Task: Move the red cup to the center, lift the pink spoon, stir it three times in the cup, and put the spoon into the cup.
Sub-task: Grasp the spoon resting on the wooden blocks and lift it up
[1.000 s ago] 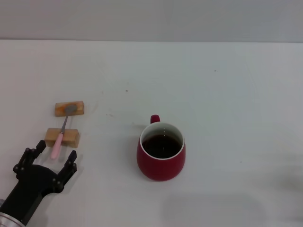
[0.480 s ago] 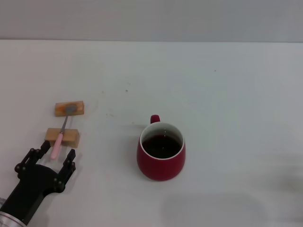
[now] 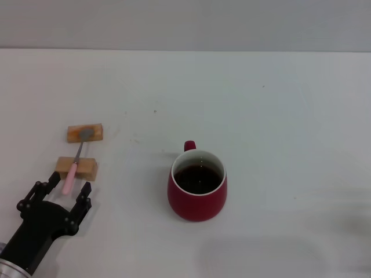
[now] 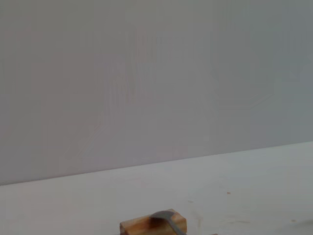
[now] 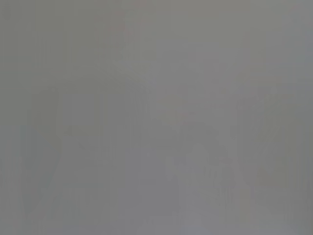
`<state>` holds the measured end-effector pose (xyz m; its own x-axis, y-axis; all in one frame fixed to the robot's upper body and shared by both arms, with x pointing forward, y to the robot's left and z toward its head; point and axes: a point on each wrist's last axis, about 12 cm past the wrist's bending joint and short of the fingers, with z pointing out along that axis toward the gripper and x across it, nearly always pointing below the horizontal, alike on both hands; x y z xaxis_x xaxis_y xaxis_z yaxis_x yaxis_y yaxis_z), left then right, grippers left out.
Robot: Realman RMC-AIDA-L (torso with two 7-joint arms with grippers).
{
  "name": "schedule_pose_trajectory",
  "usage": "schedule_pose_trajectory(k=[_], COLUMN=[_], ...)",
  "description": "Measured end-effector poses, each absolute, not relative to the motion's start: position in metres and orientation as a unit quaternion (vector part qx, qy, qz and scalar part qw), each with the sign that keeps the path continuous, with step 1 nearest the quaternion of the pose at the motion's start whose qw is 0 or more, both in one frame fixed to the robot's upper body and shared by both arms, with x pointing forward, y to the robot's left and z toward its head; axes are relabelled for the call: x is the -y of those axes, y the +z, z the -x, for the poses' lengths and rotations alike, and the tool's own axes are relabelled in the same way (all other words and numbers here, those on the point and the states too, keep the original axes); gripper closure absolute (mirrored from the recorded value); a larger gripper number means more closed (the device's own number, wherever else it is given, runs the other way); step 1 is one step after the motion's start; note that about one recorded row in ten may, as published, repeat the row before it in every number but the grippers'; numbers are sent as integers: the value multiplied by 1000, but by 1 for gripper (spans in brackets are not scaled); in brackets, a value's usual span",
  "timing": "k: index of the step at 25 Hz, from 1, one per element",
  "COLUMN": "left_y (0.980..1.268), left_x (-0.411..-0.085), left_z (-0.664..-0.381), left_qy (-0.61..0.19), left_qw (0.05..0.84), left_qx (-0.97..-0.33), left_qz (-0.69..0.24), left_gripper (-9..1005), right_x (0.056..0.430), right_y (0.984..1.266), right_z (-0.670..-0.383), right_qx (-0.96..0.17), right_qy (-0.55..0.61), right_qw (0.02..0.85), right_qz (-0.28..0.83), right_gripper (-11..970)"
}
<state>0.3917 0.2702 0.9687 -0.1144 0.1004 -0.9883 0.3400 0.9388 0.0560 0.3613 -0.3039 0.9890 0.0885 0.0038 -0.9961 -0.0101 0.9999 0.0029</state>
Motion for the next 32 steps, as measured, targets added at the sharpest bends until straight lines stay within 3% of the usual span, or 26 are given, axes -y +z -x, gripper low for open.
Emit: schedule_pose_trajectory(k=[13, 16, 27, 32], left_y=[967, 966, 972, 977], left_x=[-272, -273, -272, -270], left_z=[-396, -400, -402, -401], left_qy=[-86, -81, -85, -93], left_qw=[643, 638, 656, 670], left_qx=[-746, -752, -738, -725], left_qz=[-150, -141, -133, -133], left_gripper=[399, 613, 821, 821], right_x=[304, 304, 304, 304], right_y=[989, 990, 989, 989], right_z=[-360, -359, -356, -356], right_qx=[-674, -672, -673, -673], right_qy=[4, 4, 3, 3], right_qw=[738, 740, 740, 740], right_qz=[1, 0, -2, -2], right_gripper=[960, 959, 960, 960])
